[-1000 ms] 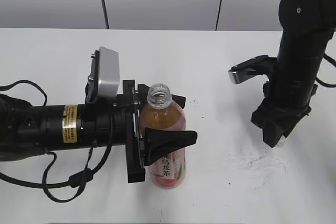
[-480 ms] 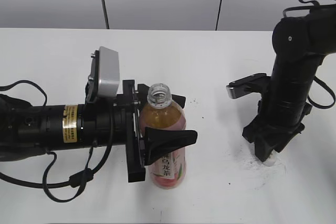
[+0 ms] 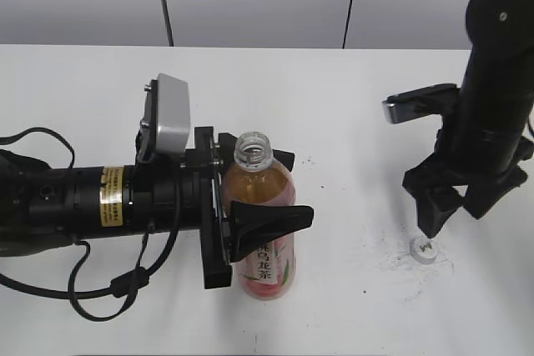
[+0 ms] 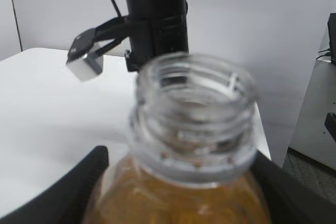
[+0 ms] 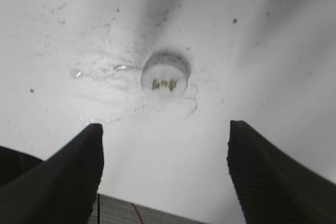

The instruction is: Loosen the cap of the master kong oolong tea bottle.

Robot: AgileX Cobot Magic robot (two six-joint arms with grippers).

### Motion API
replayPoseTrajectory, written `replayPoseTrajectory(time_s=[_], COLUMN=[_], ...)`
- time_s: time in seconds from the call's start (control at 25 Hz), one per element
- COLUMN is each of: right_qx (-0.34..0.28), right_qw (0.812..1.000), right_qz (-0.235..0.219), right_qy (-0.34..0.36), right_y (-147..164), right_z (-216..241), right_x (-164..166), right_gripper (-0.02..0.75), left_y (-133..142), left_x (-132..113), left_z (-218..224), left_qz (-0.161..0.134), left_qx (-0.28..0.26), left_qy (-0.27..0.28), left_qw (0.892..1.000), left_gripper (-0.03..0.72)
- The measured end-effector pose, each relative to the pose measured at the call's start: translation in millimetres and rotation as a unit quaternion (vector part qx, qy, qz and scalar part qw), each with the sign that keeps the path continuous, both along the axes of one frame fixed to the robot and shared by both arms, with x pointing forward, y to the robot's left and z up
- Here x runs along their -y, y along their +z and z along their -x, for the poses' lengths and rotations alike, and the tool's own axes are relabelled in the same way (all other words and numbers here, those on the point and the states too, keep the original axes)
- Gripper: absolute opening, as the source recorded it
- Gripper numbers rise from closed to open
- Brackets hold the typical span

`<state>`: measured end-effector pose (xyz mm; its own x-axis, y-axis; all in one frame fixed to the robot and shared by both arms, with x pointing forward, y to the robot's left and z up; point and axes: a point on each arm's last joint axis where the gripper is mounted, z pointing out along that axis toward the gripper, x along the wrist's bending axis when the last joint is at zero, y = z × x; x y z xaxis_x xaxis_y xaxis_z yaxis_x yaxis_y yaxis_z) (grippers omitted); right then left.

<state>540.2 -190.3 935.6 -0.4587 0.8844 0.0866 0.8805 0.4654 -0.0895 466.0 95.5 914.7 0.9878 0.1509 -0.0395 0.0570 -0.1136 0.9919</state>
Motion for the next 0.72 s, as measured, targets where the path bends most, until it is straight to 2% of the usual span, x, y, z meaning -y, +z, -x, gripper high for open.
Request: replayPoseTrajectory(time_s=[0.24,0.44,0.6,0.72], right_qx=[0.052,0.138,0.176,0.18], right_qw=[0.998,0.989,0.983,0.982], right_qz=[-0.016,-0.043,-0.053,-0.053], right_qy=[-0.006,-0.006,-0.005,-0.004], right_y=[72,128,151,157], right_z=[27,55,72,78], right_x=[9,19,25,28], right_gripper=[0.545,0.545,0.545,0.545], left_y=[0,-1,-2,-1], left_x=[0,0,0,0], left_z=[0,-1,-1,-2], left_qz=[0.0,-0.006,-0.009,-0.008], left_qx=[0.0,0.001,0.0,-0.001], left_qy=[0.0,0.004,0.008,0.01], left_qw=[1.0,1.0,1.0,1.0], left_gripper=[0.449,0.477,0.519,0.534])
